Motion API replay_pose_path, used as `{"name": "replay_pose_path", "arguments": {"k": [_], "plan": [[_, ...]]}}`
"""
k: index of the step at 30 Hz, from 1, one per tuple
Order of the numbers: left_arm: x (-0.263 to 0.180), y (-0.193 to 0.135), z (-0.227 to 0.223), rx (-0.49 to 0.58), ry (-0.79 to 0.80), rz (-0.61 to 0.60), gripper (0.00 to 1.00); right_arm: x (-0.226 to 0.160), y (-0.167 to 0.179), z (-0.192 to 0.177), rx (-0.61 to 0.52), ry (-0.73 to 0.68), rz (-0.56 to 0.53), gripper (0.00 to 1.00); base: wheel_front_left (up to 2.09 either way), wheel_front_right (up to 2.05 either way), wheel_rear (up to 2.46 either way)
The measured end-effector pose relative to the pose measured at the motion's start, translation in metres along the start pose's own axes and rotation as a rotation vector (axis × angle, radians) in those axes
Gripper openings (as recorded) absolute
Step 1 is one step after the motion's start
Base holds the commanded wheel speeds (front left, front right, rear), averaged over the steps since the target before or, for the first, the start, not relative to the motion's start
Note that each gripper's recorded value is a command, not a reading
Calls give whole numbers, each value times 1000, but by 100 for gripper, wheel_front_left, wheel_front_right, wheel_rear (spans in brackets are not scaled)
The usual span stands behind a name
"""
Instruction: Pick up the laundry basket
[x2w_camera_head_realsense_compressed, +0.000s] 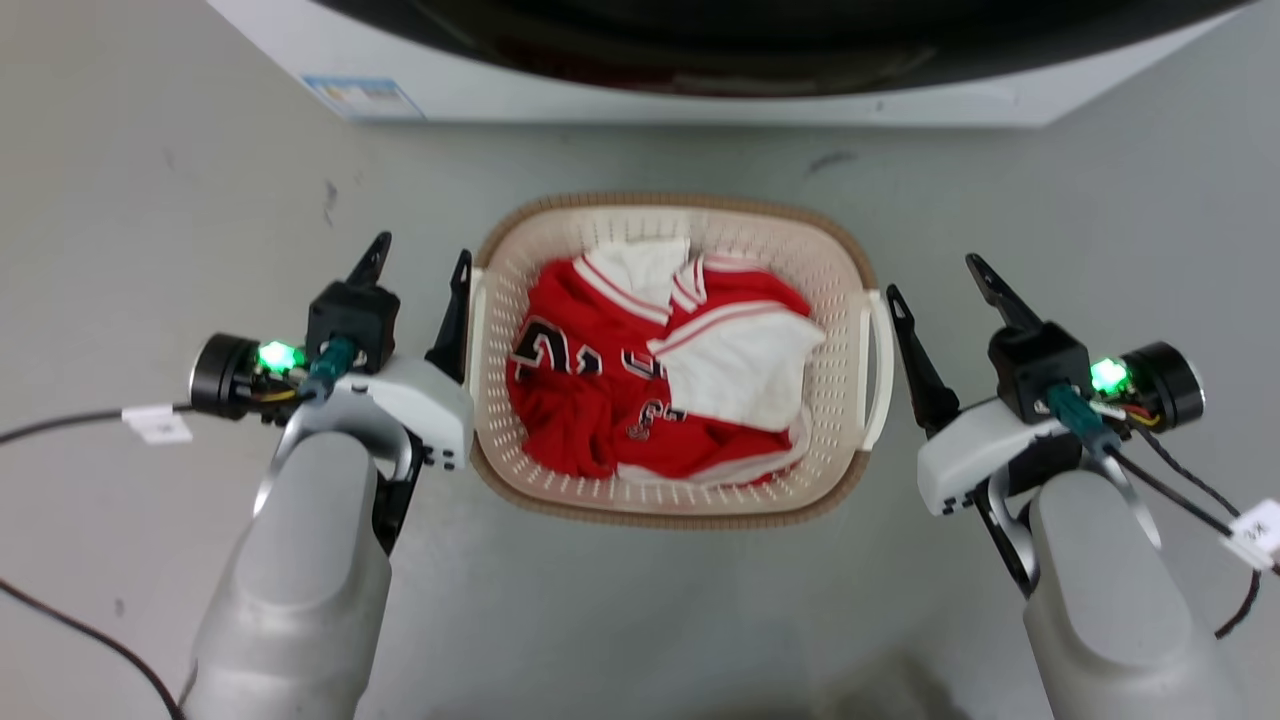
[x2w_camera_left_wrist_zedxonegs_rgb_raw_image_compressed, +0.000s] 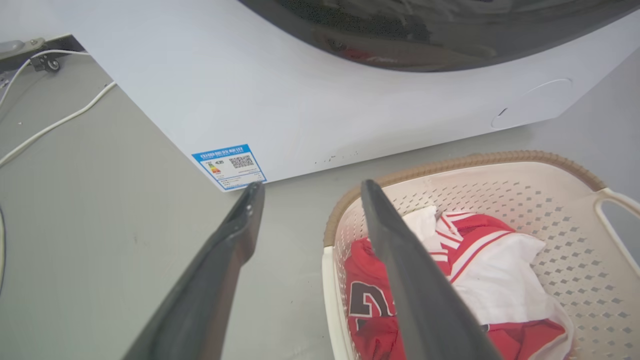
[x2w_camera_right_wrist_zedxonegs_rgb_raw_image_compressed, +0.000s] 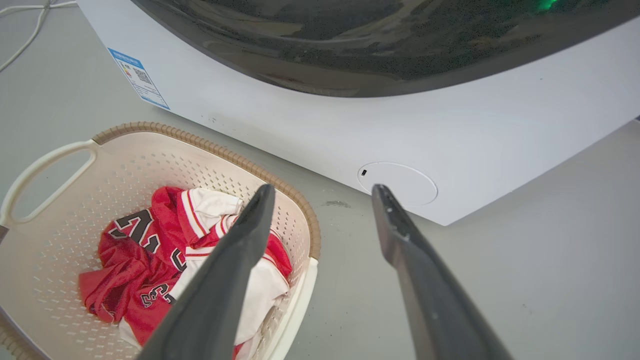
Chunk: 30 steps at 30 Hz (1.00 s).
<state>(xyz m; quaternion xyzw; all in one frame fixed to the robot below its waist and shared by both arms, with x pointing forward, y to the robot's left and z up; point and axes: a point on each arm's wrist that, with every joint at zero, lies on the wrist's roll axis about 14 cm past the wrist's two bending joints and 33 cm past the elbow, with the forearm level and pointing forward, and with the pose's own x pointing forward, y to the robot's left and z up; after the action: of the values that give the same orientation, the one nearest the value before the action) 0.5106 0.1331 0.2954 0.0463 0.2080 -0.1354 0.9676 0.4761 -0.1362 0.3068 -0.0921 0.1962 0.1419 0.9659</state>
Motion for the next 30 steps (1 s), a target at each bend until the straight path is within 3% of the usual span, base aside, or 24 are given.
{"name": "replay_pose_path", "arguments": {"k": [12, 30], "plan": [[35, -13, -91, -1, 226, -72, 100, 29, 12, -94, 34, 249, 60, 100, 0, 0, 0], [32, -34, -162, -5, 422, -141, 100, 20, 35, -164, 85, 462, 132, 100, 0, 0, 0]]}}
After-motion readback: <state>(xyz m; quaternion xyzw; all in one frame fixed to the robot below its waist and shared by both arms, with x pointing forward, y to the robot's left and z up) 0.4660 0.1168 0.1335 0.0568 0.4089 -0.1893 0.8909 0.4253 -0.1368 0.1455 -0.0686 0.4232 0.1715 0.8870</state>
